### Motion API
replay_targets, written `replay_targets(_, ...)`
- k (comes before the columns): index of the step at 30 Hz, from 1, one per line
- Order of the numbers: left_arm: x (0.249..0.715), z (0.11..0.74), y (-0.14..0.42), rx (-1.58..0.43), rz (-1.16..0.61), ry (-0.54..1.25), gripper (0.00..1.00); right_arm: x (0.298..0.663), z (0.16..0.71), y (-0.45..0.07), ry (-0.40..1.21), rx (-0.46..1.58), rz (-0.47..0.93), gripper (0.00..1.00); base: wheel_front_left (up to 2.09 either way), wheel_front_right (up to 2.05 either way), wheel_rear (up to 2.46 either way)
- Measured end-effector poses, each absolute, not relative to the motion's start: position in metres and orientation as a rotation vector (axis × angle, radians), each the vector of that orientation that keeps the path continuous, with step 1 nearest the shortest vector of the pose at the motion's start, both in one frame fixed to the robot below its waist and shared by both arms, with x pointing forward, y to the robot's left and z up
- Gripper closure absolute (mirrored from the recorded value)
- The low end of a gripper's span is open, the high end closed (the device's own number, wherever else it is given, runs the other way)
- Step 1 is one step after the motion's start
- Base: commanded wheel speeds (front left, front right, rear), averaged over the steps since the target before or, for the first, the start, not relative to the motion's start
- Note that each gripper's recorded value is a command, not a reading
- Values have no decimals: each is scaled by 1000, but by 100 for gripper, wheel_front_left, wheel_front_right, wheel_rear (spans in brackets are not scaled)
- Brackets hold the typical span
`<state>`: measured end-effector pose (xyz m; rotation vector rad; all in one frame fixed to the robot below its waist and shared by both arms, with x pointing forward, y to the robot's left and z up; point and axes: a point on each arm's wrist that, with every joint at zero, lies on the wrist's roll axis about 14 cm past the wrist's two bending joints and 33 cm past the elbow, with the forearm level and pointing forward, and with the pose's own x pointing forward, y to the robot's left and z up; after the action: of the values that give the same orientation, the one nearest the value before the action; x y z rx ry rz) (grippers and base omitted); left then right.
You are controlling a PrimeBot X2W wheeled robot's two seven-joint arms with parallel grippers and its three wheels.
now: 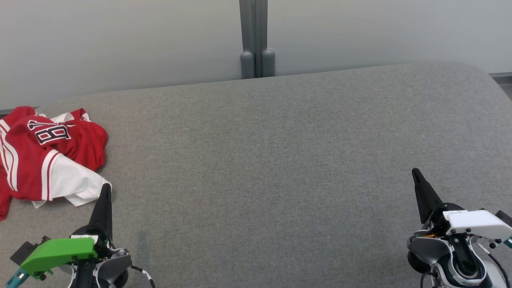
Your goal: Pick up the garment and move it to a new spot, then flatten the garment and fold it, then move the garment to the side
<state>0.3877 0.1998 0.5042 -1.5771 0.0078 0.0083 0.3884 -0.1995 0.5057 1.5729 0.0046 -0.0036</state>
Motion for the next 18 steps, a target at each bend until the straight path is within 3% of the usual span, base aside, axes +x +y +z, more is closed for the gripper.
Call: replay_targets(18,388,504,200,-1577,8,8,100,388,506,-199,5,1573,-4,100,0,0,0)
